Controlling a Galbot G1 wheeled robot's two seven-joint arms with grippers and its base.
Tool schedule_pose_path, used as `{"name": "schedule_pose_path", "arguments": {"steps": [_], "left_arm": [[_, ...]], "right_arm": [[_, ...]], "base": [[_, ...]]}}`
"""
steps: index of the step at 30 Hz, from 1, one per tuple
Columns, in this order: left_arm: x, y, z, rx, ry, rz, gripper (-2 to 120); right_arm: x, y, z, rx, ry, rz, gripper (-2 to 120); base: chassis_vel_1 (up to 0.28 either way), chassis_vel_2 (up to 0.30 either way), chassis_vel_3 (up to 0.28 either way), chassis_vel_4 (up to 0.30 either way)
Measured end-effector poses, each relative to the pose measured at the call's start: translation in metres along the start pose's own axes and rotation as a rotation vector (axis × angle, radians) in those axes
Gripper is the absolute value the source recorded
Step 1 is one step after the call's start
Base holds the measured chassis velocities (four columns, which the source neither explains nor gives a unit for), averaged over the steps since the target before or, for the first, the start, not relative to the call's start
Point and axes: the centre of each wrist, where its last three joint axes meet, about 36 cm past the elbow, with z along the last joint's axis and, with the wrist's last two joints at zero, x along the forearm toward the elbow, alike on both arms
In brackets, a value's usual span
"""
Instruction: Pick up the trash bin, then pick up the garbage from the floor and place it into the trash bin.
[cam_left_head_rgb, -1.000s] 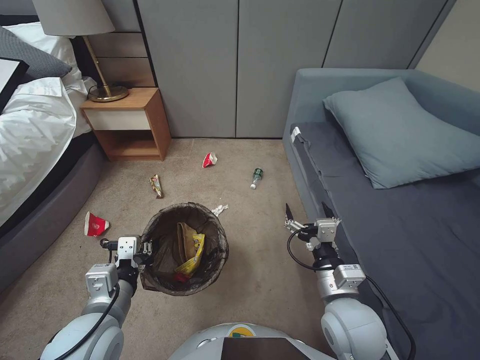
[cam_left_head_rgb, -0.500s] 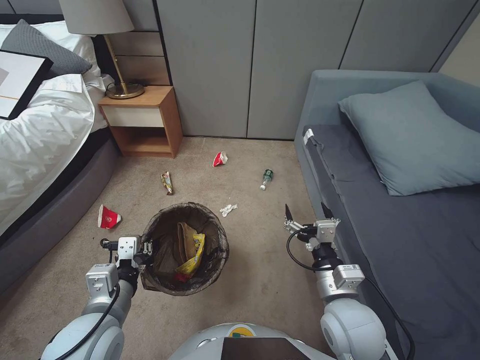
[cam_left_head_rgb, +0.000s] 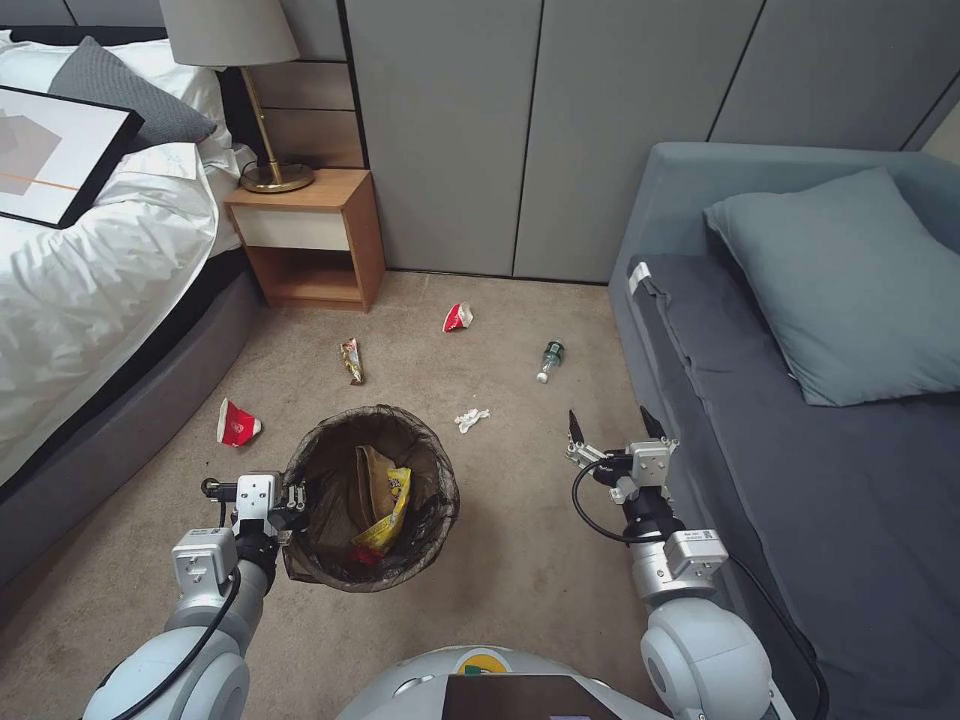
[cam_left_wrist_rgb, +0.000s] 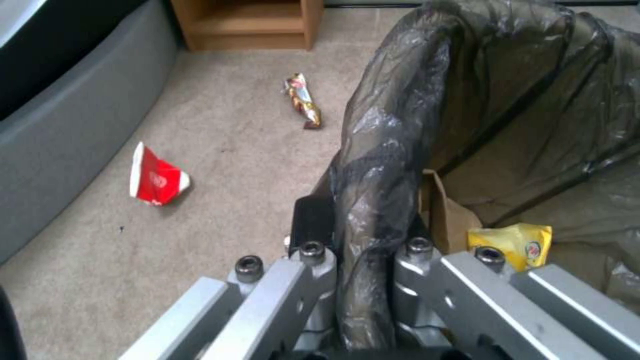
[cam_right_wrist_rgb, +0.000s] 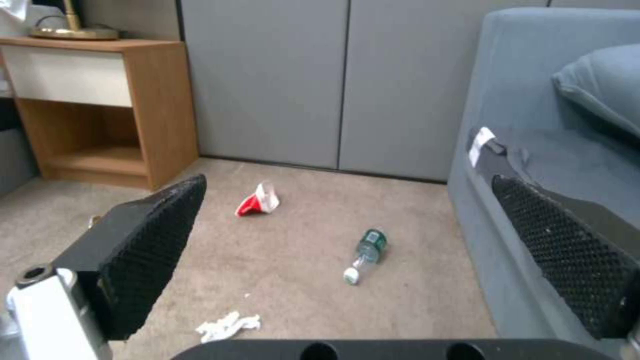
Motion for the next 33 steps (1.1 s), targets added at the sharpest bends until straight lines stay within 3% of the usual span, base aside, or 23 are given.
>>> {"name": "schedule_pose_path", "arguments": {"steps": [33], "left_arm": [[0.0007,0.0002,0.0010,-0.014,-0.014,0.006,5]], "right_arm": [[0.0005,0.0020,-0.0010,-0.011,0.025,0.010,100]], "base": [[0.000,0.000,0.000,0.000]]}}
